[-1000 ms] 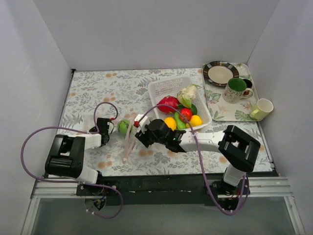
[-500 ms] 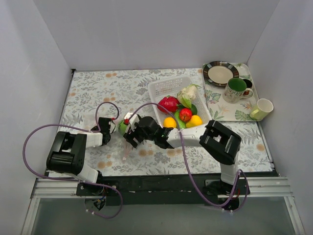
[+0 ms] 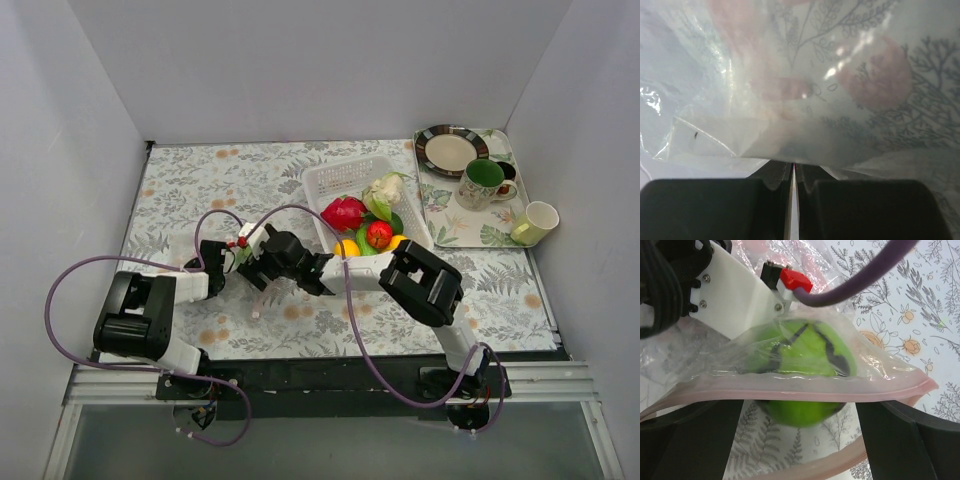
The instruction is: Open the zip-top bag and remove the fake food
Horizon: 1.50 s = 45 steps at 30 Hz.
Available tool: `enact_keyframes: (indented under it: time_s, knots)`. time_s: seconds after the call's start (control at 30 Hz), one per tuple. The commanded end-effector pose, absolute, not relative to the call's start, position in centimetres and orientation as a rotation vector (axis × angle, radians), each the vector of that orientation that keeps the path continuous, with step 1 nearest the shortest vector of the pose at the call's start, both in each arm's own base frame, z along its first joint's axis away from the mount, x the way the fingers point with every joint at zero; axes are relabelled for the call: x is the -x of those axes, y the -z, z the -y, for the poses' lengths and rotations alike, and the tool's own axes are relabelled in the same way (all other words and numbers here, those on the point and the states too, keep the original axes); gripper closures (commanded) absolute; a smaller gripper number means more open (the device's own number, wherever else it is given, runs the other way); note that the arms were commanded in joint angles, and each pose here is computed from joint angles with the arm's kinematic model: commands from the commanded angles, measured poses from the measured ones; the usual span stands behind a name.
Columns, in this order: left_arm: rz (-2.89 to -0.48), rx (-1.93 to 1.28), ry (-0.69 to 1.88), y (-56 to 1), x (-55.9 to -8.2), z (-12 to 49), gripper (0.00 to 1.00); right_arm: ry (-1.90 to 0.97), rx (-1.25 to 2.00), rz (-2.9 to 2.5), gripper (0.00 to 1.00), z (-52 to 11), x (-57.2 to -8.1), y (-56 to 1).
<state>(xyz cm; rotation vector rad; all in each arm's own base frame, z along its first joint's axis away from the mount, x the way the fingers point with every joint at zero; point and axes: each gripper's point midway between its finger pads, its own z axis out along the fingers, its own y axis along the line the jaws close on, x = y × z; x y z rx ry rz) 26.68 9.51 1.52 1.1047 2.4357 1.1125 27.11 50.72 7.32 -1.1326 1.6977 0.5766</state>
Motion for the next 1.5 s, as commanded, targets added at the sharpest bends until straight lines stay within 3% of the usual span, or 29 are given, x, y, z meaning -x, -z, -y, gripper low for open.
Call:
enact_keyframes:
  time_s: [0.0,0.17,0.27,0.4,0.63,0.87,1.0,1.13,1.2,1.23,1.27,1.33,1.37,1.4,1.43,1.47]
  knots:
    - [-2.5,-1.253,-0.849,1.9,-24.6,-7.3,1.0,-0.567,1.1,-1.614,0.01,-52.9,-28.4,-9.2]
    - [-2.505,-1.266,-0.842,2.0,-24.3,-7.3,1.0,-0.579,1.114,-1.623,0.02,-53.7,-28.5,-8.2]
    - [-2.5,-1.276,-0.846,1.9,-24.3,-7.3,1.0,-0.608,1.125,-1.641,0.12,-53.4,-27.8,-7.8]
    - [-2.506,-1.266,-0.854,1.9,-24.3,-7.4,1.0,-0.637,1.111,-1.669,0.45,-51.6,-26.6,-7.7]
    - [-2.517,-1.229,-0.881,1.8,-24.2,-7.7,1.0,-0.663,1.033,-1.666,0.75,-46.6,-24.3,-11.4]
    - [-2.549,-1.152,-0.866,1.1,-24.3,-7.5,1.0,-0.605,0.963,-1.673,0.76,-40.8,-23.2,-16.4]
    - [-2.607,-1.037,-0.755,-1.6,-24.9,-5.7,1.0,-0.519,0.775,-1.702,0.78,-35.5,-27.7,-19.7]
    - [-2.549,-0.826,-0.479,-7.9,-28.9,-1.5,1.0,-0.458,0.559,-1.774,0.79,-29.4,-32.9,-21.7]
    - [-2.551,-0.764,-0.404,-9.8,-29.0,-0.5,0.99,-0.424,0.512,-1.788,0.73,-28.2,-34.1,-22.7]
    - [-2.545,-0.745,-0.374,-10.5,-29.2,0.0,0.91,-0.374,0.498,-1.84,0.69,-27.1,-34.6,-21.8]
    - [-2.514,-0.703,-0.321,-12.1,-30.1,0.9,0.76,-0.356,0.49,-1.859,0.64,-26.8,-34.8,-21.6]
    - [-2.497,-0.667,-0.289,-13.8,-30.2,1.3,0.58,-0.315,0.485,-1.924,0.4,-26.2,-35.1,-21.0]
    - [-2.463,-0.628,-0.27,-15.2,-30.9,1.7,0.31,-0.307,0.487,-1.954,0.29,-26.0,-34.9,-20.7]
    - [-2.439,-0.615,-0.256,-16.2,-31.1,1.9,0.19,-0.312,0.485,-1.973,0.11,-26.1,-34.7,-20.5]
    - [-2.412,-0.599,-0.23,-17.4,-31.2,2.2,0.07,-0.315,0.468,-1.981,0.03,-26.0,-34.7,-20.9]
    - [-2.402,-0.602,-0.181,-18.1,-30.9,2.9,0.02,-0.302,0.466,-2.011,0.02,-25.5,-34.2,-20.6]
